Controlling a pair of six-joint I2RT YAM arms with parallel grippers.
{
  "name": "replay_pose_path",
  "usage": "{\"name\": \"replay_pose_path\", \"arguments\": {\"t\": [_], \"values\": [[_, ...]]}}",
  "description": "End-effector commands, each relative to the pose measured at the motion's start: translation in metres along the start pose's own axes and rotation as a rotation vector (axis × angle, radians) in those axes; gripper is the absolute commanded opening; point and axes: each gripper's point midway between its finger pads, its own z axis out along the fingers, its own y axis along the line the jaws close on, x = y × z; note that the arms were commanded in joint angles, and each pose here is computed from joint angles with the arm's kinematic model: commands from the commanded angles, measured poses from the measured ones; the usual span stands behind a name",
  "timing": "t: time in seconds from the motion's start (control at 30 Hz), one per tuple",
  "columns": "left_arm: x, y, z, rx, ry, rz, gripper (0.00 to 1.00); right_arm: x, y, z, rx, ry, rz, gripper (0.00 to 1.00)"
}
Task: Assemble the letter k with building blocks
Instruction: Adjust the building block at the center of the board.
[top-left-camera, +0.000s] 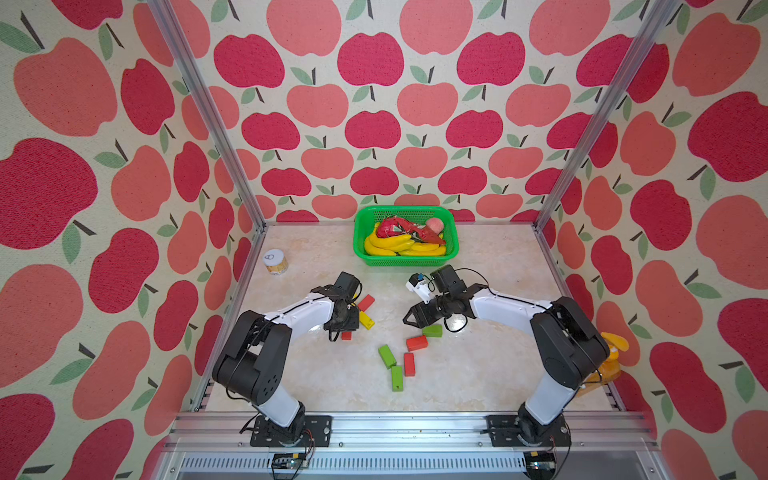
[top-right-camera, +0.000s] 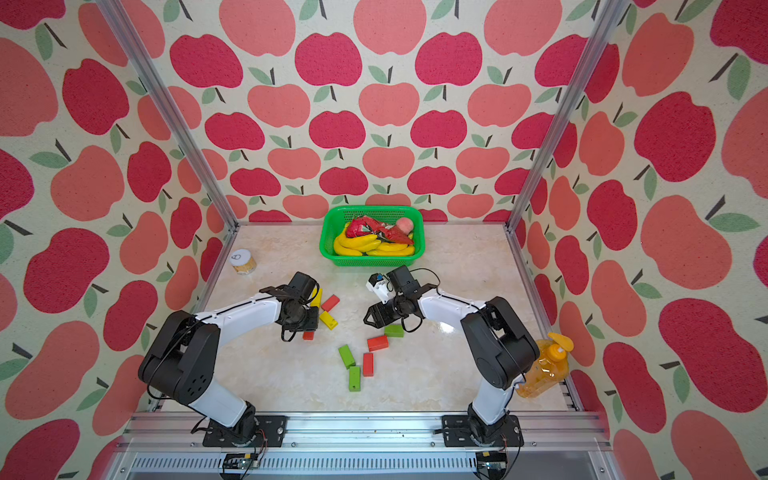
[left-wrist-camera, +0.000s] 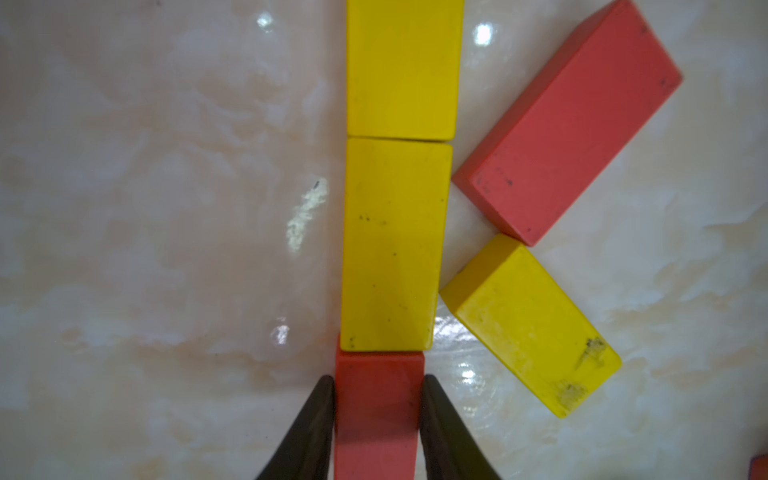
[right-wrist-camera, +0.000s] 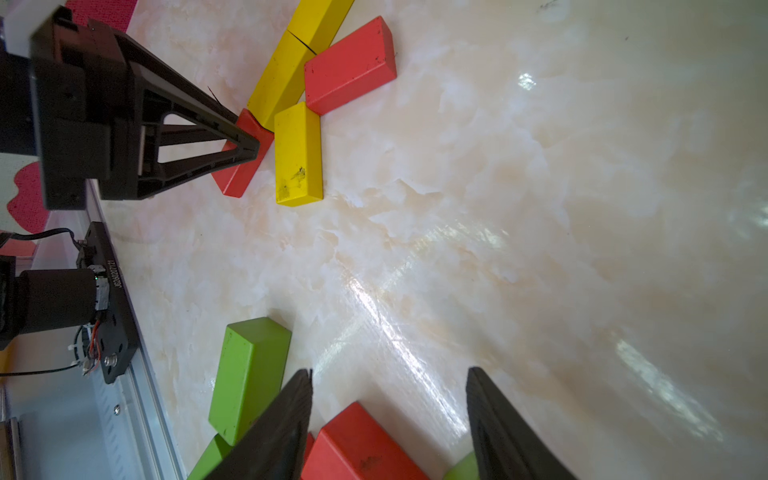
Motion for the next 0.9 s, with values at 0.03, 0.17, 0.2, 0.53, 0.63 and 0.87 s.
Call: {"name": "replay_pose_path", "arguments": {"t": [0.03,0.17,0.2,0.53,0.63,0.87], "values": [[-0.0082,-0.0076,-0.001,0.016,-0.013,0.006,0.35,-0.001,0.002,0.0008,-0.024,0.015,0.025,0.63],[-0.0083,-0.0073,-0.0008,0.003,-0.009,0.01,0.35,-0.0015,0.0028,0.0002,-0.027,0.014,0.025,0.63],[-0.0086,-0.0071,-0.0015,0.003,-0.011,0.007,0.35,-0.0013,0.0032,0.0002,-0.028,0.015,0.024,0.63],[-0.011,-0.0045,-0.0018,-0.02,-0.01,0.007,0.34,-0.0002,0.0039,0.0016,-0.038,0.023,0.027,0.63],[-0.0106,-0.0039,-0.0016,-0.023,-0.01,0.009,0.35,0.0006,0.004,0.0026,-0.04,0.026,0.028,0.63],[-0.0104,-0.0057,0.0012,-0.013,-0.008,0.01,0.56,0.0016,0.0034,0.0043,-0.043,0.032,0.031,0.62]]}}
